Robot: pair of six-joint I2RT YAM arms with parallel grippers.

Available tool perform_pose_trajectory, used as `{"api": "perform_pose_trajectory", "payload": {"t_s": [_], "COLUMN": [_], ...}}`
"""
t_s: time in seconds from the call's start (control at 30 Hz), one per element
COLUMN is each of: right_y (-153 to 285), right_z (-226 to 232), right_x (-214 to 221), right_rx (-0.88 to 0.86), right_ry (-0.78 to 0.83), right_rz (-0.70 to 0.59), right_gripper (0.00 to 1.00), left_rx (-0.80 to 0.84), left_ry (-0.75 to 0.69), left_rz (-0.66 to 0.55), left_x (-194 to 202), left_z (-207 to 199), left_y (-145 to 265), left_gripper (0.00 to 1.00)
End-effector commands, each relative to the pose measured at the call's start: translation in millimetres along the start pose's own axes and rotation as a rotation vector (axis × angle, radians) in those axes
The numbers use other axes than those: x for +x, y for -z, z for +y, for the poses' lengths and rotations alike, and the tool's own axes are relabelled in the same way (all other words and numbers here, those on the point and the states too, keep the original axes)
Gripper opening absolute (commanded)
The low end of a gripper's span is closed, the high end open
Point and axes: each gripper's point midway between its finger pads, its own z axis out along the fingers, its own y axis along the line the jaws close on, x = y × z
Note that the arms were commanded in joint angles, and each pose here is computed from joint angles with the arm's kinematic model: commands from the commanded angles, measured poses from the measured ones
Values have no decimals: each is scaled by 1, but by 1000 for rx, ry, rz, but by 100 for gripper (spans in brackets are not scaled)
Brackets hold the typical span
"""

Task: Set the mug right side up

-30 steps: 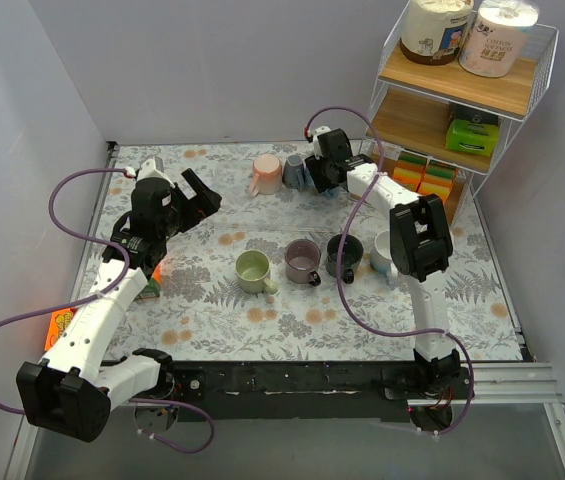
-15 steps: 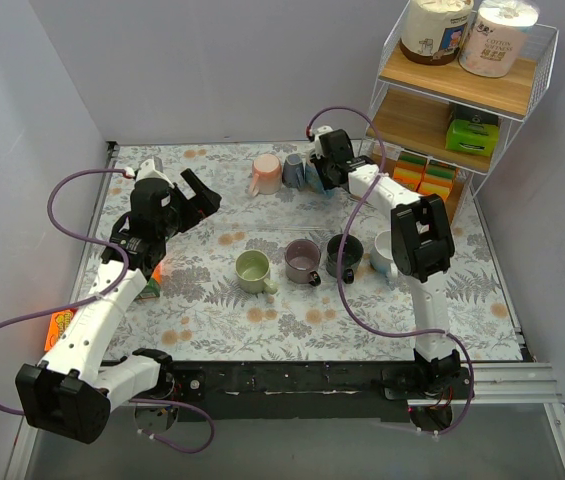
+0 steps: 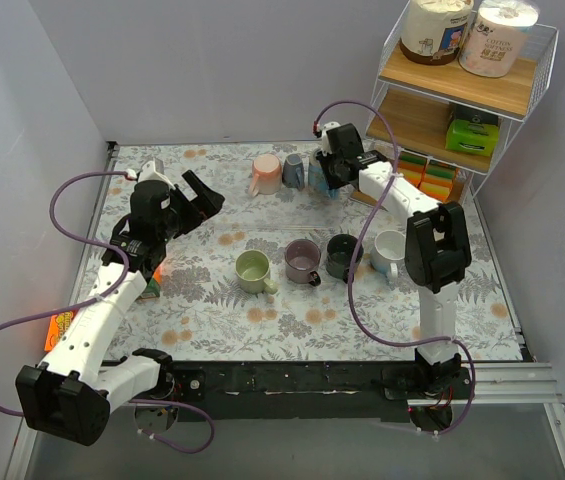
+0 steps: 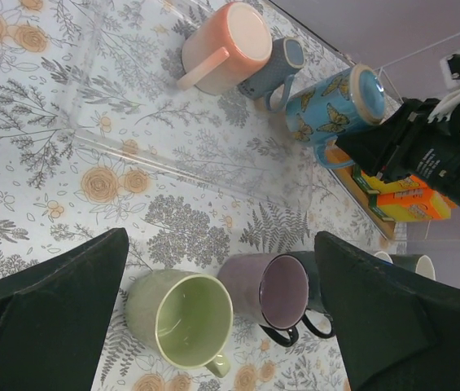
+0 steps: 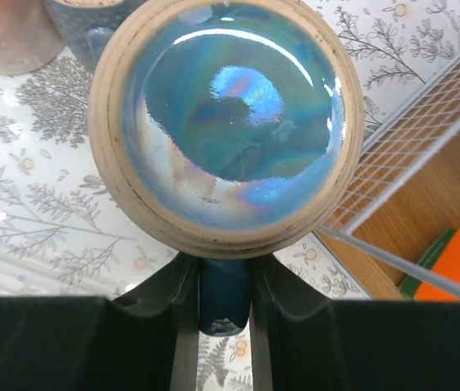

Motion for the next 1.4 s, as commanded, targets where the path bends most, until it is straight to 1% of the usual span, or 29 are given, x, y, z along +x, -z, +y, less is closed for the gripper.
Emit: {"api": "perform_pose_trajectory", "payload": {"t_s": [0.0, 0.07, 0.13, 0.17, 0.3, 0.4, 0.43, 0.5, 0.53, 0.57, 0.6, 0.63, 0.7, 0.73, 0.77, 0.87, 0.97, 1.07, 1.2, 1.23, 1.37], "right_y": [73, 82, 96, 102, 144, 173, 183, 205, 213, 225, 233, 238, 254, 257, 265, 282, 294, 305, 318, 320, 328], "right_z": [-9, -1, 11, 16, 41, 50, 56, 67, 70, 74, 80, 83, 89, 92, 94, 104, 113, 118, 122, 122, 127], "right_x": [-84, -86, -93, -96, -117, -129, -134, -140, -145, -149, -150, -153, -156, -158, -160, -163, -166, -168, -171, -171, -170], "right_rx": [-12, -58, -134, -161, -324, -393, -439, -522, -547, -575, -622, -642, -701, -724, -742, -824, -894, -951, -1016, -1023, -1073], "right_ry": [-86, -119, -153, -168, -207, -245, -251, -288, -301, -312, -343, -355, -403, -415, -431, -498, -558, -629, -647, -653, -665], "right_rz": [-255, -256, -279, -293, -373, -422, -447, -472, -494, -514, -513, -530, -537, -550, -560, -567, -566, -552, -563, -563, -549], "right_gripper": [1, 1, 1, 1, 1, 1, 1, 1, 1, 1, 1, 1, 1, 1, 1, 1, 1, 1, 1, 1, 1], "left_rx": [65, 96, 131, 155, 230, 325, 381, 472, 544, 594, 623, 686, 754, 813, 845, 935, 984, 964, 936, 938, 909], "left_ry": [11, 16, 16, 16, 30, 44, 43, 50, 40, 35, 42, 29, 45, 42, 49, 82, 90, 112, 152, 152, 168], "left_rz": [18, 29, 66, 65, 113, 146, 135, 178, 148, 182, 186, 158, 184, 152, 168, 140, 112, 81, 25, 8, -34], "left_x": [5, 7, 15, 15, 23, 28, 24, 32, 25, 34, 35, 29, 38, 32, 39, 39, 38, 33, 24, 21, 12], "left_z": [-10, -16, -20, -25, -38, -55, -65, -78, -91, -97, -102, -114, -125, -137, -143, -164, -180, -186, -184, -186, -183], "left_y": [3, 3, 1, -1, -5, -8, -8, -5, -2, 1, 3, 7, 13, 18, 20, 28, 26, 14, 8, 9, 4], "left_gripper": [98, 98, 98, 98, 98, 98, 98, 98, 98, 98, 98, 98, 98, 98, 98, 98, 98, 98, 92, 89, 86]}}
